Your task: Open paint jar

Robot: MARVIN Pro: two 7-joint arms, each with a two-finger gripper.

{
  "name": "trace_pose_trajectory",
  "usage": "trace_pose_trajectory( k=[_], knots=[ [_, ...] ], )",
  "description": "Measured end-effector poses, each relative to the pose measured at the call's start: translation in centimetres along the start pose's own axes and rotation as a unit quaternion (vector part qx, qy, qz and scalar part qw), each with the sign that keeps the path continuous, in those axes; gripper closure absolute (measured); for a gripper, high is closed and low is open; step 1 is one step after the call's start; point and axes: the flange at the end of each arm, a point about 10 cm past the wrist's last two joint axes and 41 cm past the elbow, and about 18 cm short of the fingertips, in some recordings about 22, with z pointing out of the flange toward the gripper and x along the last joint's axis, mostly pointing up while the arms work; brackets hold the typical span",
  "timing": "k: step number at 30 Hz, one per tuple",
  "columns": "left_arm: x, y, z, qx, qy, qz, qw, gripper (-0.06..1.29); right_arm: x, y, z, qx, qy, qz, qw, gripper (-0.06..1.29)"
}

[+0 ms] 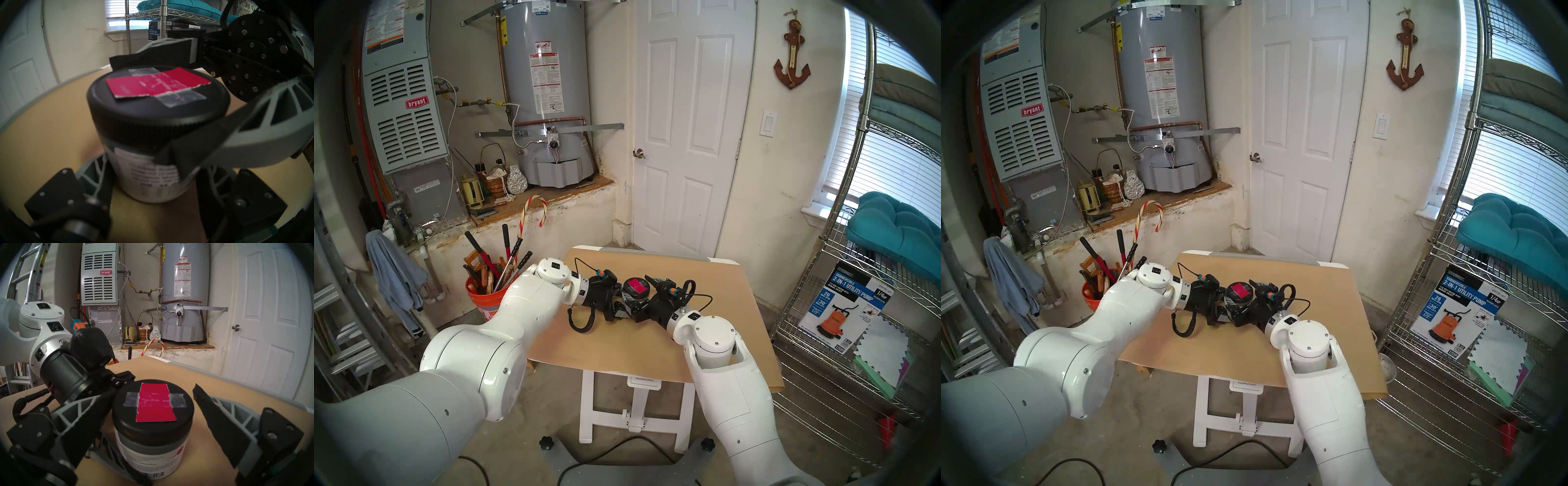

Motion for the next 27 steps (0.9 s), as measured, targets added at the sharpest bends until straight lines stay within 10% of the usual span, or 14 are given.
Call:
trace_pose_trajectory(
  k=[9,11,27],
  knots=[
    [0.0,-0.1,0.0,0.001,0.000,0.001,1.0000,0.50,-0.1,0.5,0.1,0.015,0.000,0.004,0.9999,0.01],
    [0.0,-0.1,0.0,0.001,-0.001,0.002,1.0000,0.50,-0.2,0.7,0.1,0.022,0.000,0.001,0.9998,0.38],
    [0.1,0.0,-0.1,0.000,-0.003,0.004,1.0000,0.50,-0.6,4.2,0.7,0.126,0.011,-0.017,0.9918,0.42]
  ],
)
